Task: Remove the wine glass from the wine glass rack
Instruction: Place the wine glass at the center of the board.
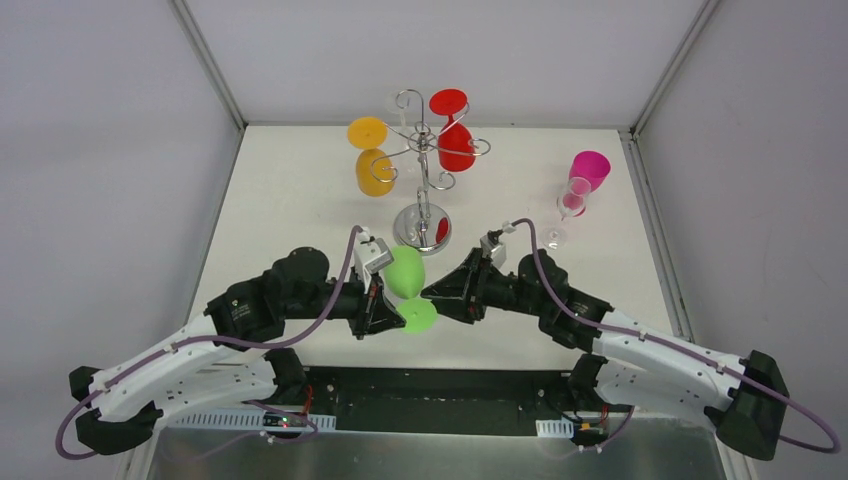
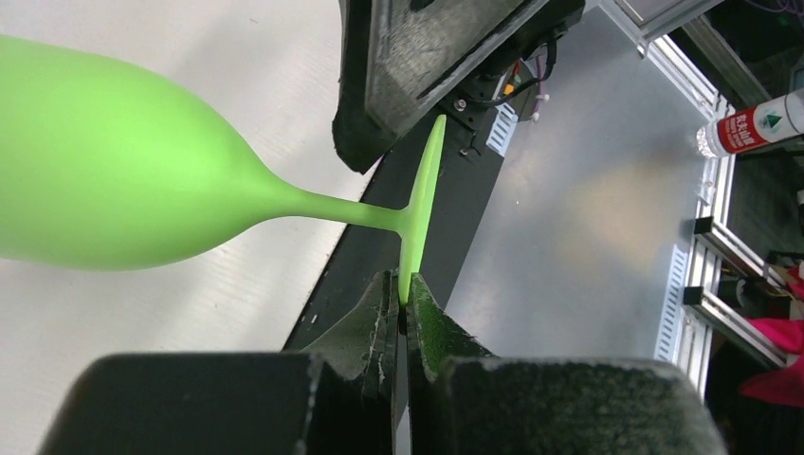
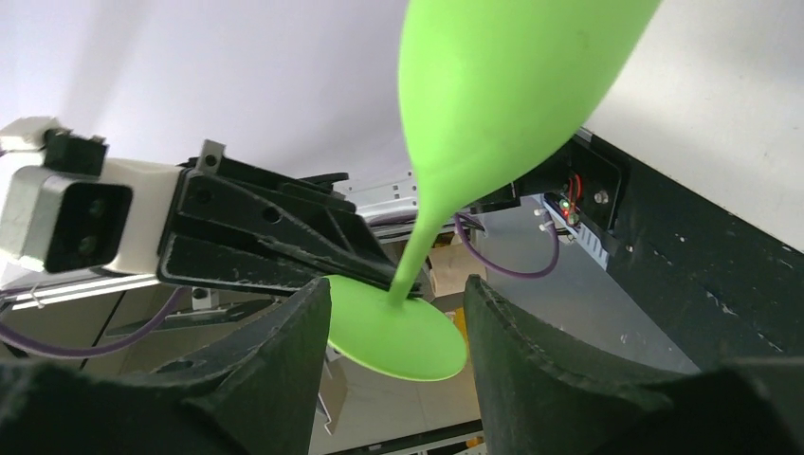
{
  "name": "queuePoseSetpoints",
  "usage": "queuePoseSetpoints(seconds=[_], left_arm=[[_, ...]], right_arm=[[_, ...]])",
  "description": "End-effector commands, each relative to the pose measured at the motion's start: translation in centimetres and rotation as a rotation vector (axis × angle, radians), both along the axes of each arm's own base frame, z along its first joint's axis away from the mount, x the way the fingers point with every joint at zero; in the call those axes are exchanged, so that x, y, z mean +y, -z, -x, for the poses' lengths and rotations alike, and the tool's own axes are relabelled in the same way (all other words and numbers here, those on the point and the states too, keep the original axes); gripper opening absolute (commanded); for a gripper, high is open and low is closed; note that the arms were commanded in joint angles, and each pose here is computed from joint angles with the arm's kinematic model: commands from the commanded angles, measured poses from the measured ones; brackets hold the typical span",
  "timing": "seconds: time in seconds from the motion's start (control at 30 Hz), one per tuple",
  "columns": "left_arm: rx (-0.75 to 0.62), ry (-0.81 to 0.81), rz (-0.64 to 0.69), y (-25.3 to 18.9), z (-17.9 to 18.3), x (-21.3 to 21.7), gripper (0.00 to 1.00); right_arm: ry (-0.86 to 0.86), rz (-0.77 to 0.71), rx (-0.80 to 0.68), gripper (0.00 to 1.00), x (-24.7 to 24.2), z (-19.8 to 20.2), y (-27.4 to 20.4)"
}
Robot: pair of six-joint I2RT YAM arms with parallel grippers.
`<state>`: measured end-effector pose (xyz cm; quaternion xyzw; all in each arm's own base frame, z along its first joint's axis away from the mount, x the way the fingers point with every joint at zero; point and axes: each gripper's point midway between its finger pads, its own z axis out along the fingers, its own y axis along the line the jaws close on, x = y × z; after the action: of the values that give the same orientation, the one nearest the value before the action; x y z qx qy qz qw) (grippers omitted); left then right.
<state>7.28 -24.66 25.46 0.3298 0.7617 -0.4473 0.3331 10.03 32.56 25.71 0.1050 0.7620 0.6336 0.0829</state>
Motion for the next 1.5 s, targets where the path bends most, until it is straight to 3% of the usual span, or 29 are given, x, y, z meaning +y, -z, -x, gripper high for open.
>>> queuePoseSetpoints(seconds=[0.0, 0.47, 1.0, 1.4, 1.47], left_arm=[[-0.096, 0.017, 0.021, -2.0, -0.2, -0.2, 0.00], [-0.179, 0.088, -0.059, -0.6, 0.8, -1.2, 0.00], [-0.209, 0.088, -0.027, -1.3, 1.0, -0.6, 0.00], [-0.203, 0.065, -0.022, -1.1, 0.8, -0.4, 0.00], [-0.199, 0.063, -0.022, -1.0, 0.9, -0.4, 0.00]], right_arm=[[0.020, -0.063, 0.023, 0.57, 0.7, -0.2, -0.7], [-0.035, -0.109, 0.063, 0.57, 2.8, 0.8, -0.4], [-0.102, -0.133, 0.078, 0.40, 4.0, 2.4, -0.6], [-0.130, -0.162, 0.068, 0.01, 4.6, 3.1, -1.2], [-0.131, -0.164, 0.065, 0.00, 4.6, 3.1, -1.3]])
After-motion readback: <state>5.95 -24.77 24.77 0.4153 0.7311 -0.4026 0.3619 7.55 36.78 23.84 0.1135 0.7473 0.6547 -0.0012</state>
